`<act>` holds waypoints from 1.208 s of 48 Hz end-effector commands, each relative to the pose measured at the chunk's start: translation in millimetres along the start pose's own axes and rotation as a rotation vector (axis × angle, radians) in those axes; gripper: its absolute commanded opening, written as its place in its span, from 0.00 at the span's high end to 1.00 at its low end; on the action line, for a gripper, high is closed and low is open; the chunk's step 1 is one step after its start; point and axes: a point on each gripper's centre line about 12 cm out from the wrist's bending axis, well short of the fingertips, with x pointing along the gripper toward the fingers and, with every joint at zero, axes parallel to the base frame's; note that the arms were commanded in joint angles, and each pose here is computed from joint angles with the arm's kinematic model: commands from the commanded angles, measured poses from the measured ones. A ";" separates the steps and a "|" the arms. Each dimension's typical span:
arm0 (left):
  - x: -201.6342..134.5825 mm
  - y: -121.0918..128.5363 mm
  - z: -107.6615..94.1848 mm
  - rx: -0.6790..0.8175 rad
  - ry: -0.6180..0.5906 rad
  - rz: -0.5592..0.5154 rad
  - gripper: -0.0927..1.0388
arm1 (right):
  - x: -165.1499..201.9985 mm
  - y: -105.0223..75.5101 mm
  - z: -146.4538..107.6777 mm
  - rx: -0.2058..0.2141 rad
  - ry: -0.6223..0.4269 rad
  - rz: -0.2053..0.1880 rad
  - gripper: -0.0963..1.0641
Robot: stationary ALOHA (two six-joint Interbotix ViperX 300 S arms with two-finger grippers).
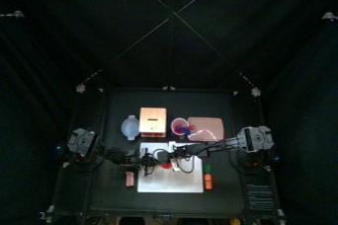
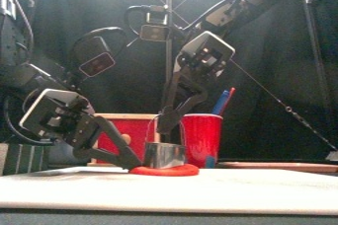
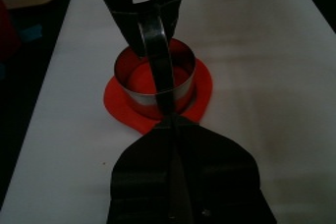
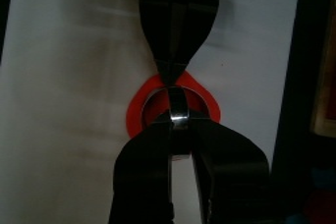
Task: Get the cutter from the drawer then cut the dough then place the extra dough in the bowl
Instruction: Place the extra dough in the bowl
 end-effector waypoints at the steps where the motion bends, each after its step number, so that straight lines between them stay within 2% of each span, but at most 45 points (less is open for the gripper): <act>1: 0.9 0.4 2.5 -0.006 -0.001 0.000 0.49 | -38.5 -8.7 29.9 -0.002 -0.097 -0.023 0.59; 9: 0.6 0.5 3.3 -0.008 -0.002 0.001 0.49 | -68.5 -17.0 34.4 0.008 -0.102 -0.036 0.59; 20: 0.3 0.5 4.0 -0.008 -0.002 0.000 0.49 | -98.6 -23.1 26.6 0.048 -0.128 -0.043 0.59; 29: 0.2 0.4 3.6 -0.012 0.013 -0.004 0.49 | -118.0 -18.1 3.8 0.154 -0.129 -0.023 0.59; 37: -1.9 0.4 10.9 -0.017 -0.003 -0.007 0.49 | -110.7 -4.7 -44.0 0.253 -0.033 0.001 0.59; 39: -2.4 0.4 12.4 -0.016 -0.008 -0.007 0.49 | -107.7 -0.9 -54.3 0.266 -0.006 0.005 0.59; 47: -3.8 3.9 17.2 -0.023 -0.013 -0.002 0.49 | -95.2 11.5 -83.7 0.286 0.070 0.014 0.59; 58: -2.2 9.9 22.6 -0.040 0.012 0.002 0.49 | -79.5 20.8 -97.9 0.251 0.109 0.016 0.59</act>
